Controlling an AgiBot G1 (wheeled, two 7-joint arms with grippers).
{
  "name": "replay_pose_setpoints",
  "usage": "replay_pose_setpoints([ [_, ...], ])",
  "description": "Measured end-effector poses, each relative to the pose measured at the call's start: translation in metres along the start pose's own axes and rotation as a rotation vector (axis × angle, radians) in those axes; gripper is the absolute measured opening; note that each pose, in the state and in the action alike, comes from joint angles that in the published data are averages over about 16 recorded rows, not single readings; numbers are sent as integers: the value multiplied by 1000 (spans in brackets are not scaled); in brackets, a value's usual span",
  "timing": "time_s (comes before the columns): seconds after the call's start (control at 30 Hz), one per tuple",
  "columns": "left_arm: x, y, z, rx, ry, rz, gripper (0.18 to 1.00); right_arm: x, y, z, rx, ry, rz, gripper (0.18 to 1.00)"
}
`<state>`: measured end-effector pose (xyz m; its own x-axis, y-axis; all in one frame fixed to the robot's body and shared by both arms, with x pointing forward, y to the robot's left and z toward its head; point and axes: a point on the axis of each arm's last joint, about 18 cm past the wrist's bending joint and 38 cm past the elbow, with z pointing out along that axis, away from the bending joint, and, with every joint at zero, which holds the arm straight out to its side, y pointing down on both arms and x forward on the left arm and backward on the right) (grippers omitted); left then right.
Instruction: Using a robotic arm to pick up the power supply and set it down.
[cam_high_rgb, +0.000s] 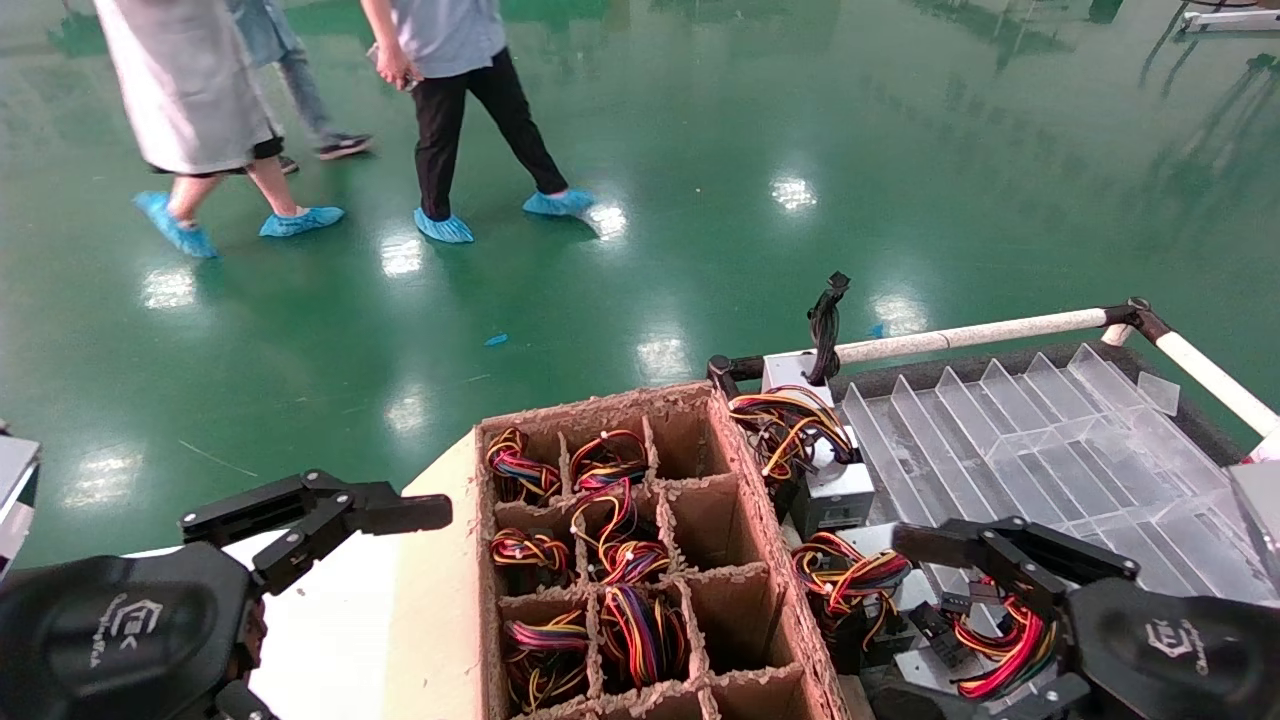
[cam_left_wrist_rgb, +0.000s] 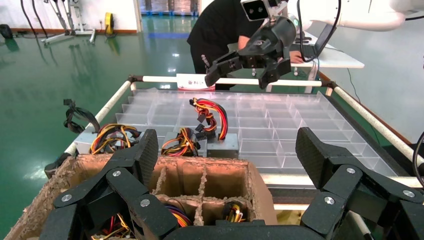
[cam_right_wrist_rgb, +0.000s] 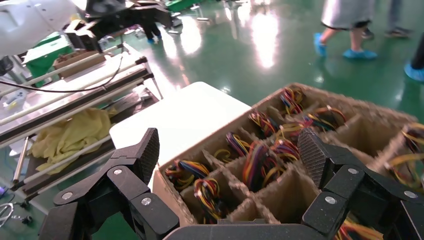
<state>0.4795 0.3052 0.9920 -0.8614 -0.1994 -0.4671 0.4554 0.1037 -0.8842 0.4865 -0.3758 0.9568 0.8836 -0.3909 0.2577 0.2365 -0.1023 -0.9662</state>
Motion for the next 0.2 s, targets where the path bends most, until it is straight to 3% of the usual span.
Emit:
replay_pose_setpoints([
  [0.2, 0, 0, 0, 0, 0, 0, 1000, -3, -5, 8, 8, -24, -24, 1000],
])
